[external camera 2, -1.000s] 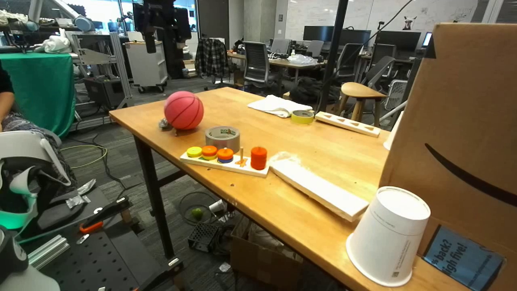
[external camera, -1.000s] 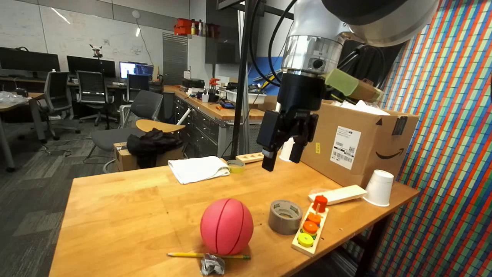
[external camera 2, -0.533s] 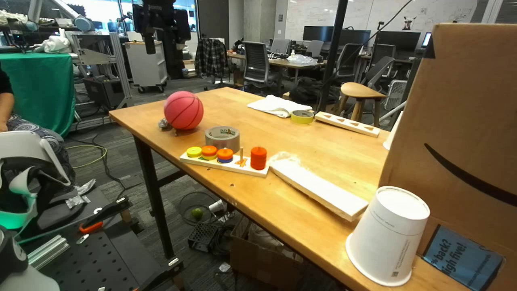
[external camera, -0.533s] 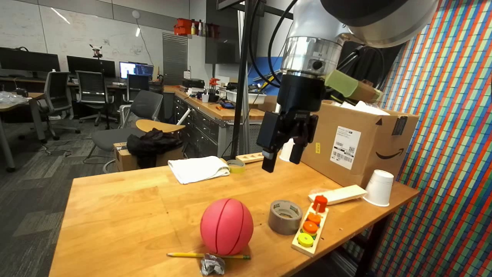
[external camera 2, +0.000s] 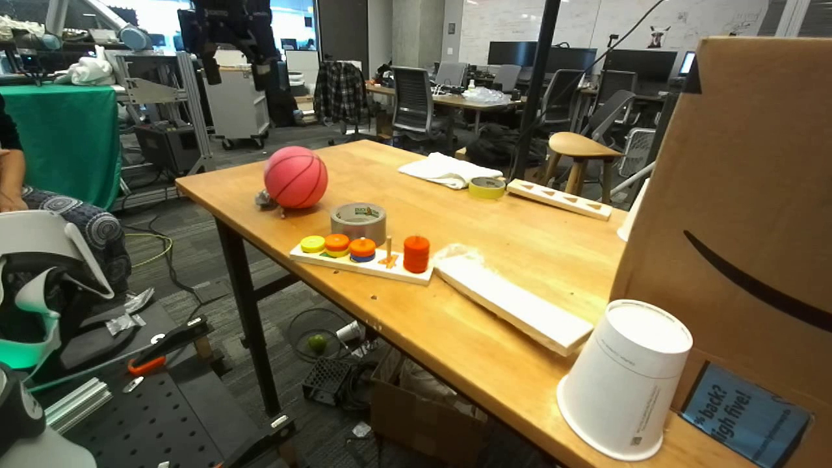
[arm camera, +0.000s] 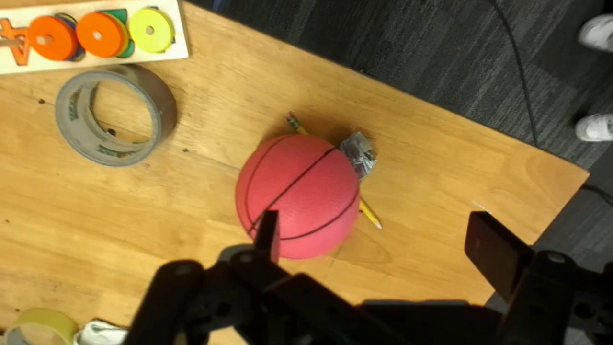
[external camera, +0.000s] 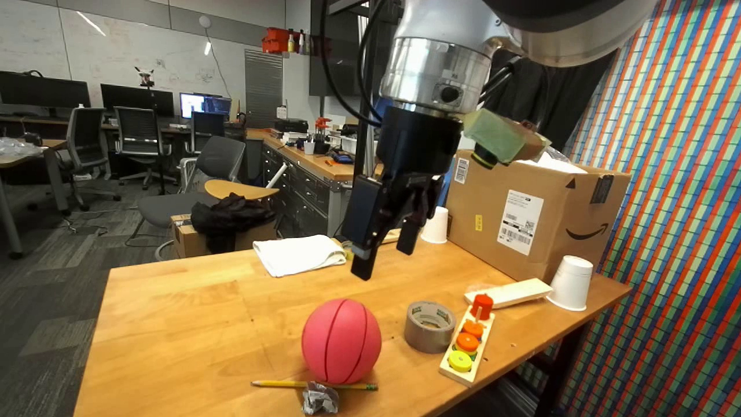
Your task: Move the basketball to the right
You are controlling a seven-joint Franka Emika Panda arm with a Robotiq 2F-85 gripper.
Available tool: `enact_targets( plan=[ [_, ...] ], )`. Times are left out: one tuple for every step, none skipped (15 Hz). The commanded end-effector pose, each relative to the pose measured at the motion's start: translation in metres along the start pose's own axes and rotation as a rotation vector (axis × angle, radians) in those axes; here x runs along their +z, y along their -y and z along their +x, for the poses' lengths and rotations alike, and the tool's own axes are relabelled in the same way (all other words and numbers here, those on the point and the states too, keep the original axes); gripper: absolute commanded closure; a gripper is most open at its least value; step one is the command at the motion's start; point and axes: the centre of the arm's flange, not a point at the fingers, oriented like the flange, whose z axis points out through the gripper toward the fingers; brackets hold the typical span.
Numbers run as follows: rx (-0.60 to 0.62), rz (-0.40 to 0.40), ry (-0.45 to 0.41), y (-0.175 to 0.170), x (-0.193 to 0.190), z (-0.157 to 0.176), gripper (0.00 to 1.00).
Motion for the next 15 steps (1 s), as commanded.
enact_targets(
  plan=[
    [-0.137, -0.011, -0.041, 0.047, 0.012, 0.023, 0.0],
    [-0.178, -0.014, -0.047, 0.058, 0.016, 0.027, 0.0],
    [-0.221, -0.012, -0.05, 0.07, 0.024, 0.034, 0.0],
    [-0.256, -0.011, -0.047, 0.078, 0.027, 0.039, 0.0],
    [-0.293, -0.01, -0.041, 0.086, 0.034, 0.046, 0.0],
    [-0.32, -0.008, -0.031, 0.091, 0.041, 0.052, 0.0],
    [-0.34, 0.001, -0.014, 0.094, 0.046, 0.06, 0.0],
    [-0.344, 0.006, 0.017, 0.093, 0.052, 0.068, 0.0],
    [-0.332, 0.016, 0.049, 0.089, 0.062, 0.077, 0.0],
    [-0.318, 0.028, 0.074, 0.083, 0.069, 0.084, 0.0],
    [-0.296, 0.041, 0.1, 0.074, 0.078, 0.092, 0.0],
    [-0.28, 0.049, 0.125, 0.065, 0.086, 0.095, 0.0],
    [-0.257, 0.058, 0.156, 0.054, 0.093, 0.1, 0.0],
    [-0.237, 0.062, 0.183, 0.044, 0.102, 0.101, 0.0],
    [-0.212, 0.071, 0.215, 0.034, 0.111, 0.102, 0.0]
  ],
)
